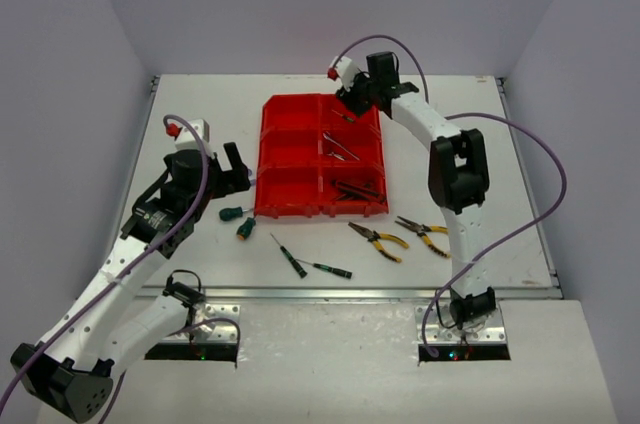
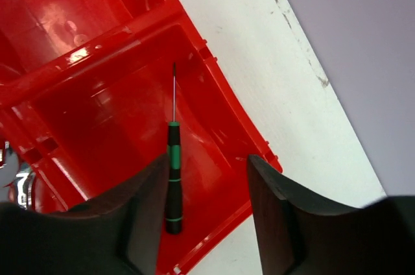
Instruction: Sort the tools into containers
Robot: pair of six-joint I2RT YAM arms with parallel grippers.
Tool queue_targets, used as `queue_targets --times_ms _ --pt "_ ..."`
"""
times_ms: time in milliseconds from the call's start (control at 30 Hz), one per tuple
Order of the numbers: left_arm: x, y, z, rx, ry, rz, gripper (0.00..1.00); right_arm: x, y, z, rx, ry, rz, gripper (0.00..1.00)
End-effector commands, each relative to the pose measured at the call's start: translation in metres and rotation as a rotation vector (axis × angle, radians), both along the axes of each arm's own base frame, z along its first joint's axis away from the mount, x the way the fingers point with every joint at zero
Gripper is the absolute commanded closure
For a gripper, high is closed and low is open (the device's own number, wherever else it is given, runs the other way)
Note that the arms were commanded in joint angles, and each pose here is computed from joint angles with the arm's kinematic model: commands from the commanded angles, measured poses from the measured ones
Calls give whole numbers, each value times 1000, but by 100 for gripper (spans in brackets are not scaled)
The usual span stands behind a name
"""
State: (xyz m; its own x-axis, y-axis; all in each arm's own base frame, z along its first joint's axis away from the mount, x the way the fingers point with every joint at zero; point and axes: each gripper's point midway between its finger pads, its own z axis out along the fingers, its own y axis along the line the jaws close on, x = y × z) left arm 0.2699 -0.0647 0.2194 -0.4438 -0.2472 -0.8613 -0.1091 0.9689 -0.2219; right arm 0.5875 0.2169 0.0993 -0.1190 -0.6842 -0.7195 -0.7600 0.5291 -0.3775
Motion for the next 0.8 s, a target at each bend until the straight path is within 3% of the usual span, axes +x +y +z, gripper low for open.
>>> queue_targets --times_ms 0,100,133,200,233,367,467,533,633,767 --pt "4 0 13 -20 -50 3 0 -16 10 92 87 -136 49 39" --pt "4 1 12 -17 -49 8 0 -34 9 127 147 -121 26 39" --pt "4 2 12 -15 -47 13 0 -53 11 150 205 -90 -5 33" --pt "5 4 13 -15 -49 22 0 -99 18 173 276 4 -71 4" --pt "5 5 13 -16 -50 26 0 -121 22 175 290 52 -72 1" --pt "7 11 12 -14 -47 46 0 -263 60 98 231 339 39 1" --pt "8 12 10 -9 -36 51 0 -336 64 42 161 437 52 1" --pt "8 15 9 -2 -33 65 0 -360 59 18 106 446 7 5" --pt "9 22 10 5 -34 95 0 -403 61 -14 39 513 -19 28" --pt "10 32 12 1 -40 131 0 -442 59 -55 -82 575 -20 35"
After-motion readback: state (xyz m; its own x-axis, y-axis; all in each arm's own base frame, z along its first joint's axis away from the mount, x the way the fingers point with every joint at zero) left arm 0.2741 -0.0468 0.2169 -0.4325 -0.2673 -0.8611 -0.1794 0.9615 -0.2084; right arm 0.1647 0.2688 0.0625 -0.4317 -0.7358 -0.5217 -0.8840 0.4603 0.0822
